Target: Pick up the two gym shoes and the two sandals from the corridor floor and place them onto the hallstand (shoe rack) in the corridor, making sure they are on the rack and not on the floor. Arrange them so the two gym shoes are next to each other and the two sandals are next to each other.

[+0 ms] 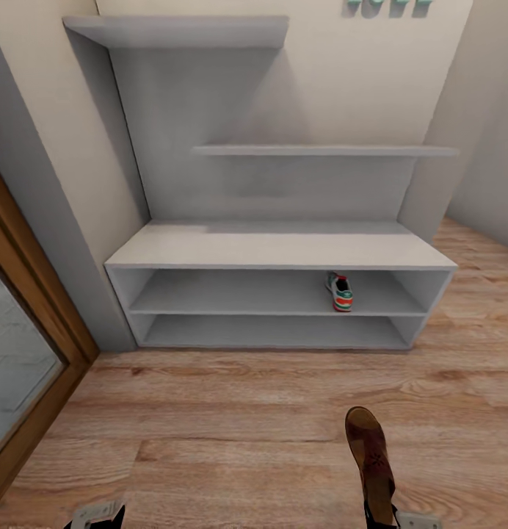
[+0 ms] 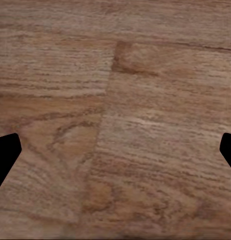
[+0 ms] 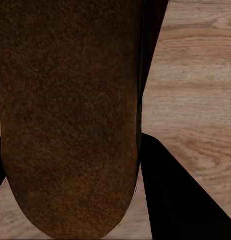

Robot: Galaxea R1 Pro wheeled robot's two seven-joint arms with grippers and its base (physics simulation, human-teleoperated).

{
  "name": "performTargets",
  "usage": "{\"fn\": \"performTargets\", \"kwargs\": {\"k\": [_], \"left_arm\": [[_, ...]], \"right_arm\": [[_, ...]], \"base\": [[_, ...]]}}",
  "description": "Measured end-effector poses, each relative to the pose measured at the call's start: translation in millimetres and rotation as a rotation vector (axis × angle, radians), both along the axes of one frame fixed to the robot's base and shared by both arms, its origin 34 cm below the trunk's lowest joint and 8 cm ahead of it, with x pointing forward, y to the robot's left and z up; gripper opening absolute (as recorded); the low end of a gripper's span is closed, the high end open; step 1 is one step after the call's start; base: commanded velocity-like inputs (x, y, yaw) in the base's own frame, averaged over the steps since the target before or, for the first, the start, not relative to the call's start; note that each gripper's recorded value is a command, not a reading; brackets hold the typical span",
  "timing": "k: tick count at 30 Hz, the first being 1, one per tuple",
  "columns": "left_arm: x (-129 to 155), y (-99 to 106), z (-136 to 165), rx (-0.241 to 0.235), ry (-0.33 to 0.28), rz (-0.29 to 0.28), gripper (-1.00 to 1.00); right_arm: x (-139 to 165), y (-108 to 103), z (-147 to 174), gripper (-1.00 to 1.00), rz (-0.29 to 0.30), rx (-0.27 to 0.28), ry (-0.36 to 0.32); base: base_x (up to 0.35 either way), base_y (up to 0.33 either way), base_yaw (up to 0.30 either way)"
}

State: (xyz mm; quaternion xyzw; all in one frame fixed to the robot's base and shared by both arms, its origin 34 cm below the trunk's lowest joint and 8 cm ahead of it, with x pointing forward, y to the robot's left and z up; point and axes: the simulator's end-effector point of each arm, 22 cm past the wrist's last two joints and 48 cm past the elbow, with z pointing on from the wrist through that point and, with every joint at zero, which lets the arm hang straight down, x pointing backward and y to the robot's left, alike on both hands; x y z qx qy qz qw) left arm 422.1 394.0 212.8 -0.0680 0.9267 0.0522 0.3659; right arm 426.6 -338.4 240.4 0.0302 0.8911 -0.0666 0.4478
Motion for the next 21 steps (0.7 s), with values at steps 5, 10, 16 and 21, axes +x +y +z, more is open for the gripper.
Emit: {"fn": "performTargets", "kwargs": {"k": [5, 10, 16, 21], "left_arm": [[-2.0, 0.3, -2.1, 0.001, 0.007, -0.001, 1.00], [-2.2, 0.3, -2.7, 0.000, 0.008, 0.000, 1.00], [-0.6, -2.1, -2.3, -0.002, 0.005, -0.006, 1.00], [0.2, -2.4, -1.9, -0.002, 0.003, -0.006, 1.00]], "right_arm": [[-0.5, 0.1, -1.2, -1.00, 0.000, 0.000, 0.003], [-1.0, -0.2, -1.9, -1.00, 0.000, -0.001, 0.005], [-3.0, -0.7, -3.5, -1.00, 0.003, -0.002, 0.011], [-3.5, -1.1, -3.9, -1.00, 0.004, -0.003, 0.013]], "base": [[-0.001, 0.001, 0.163], [0.000, 0.000, 0.066], [0.000, 0.000, 0.011], [0.000, 0.106, 0.002]]}}
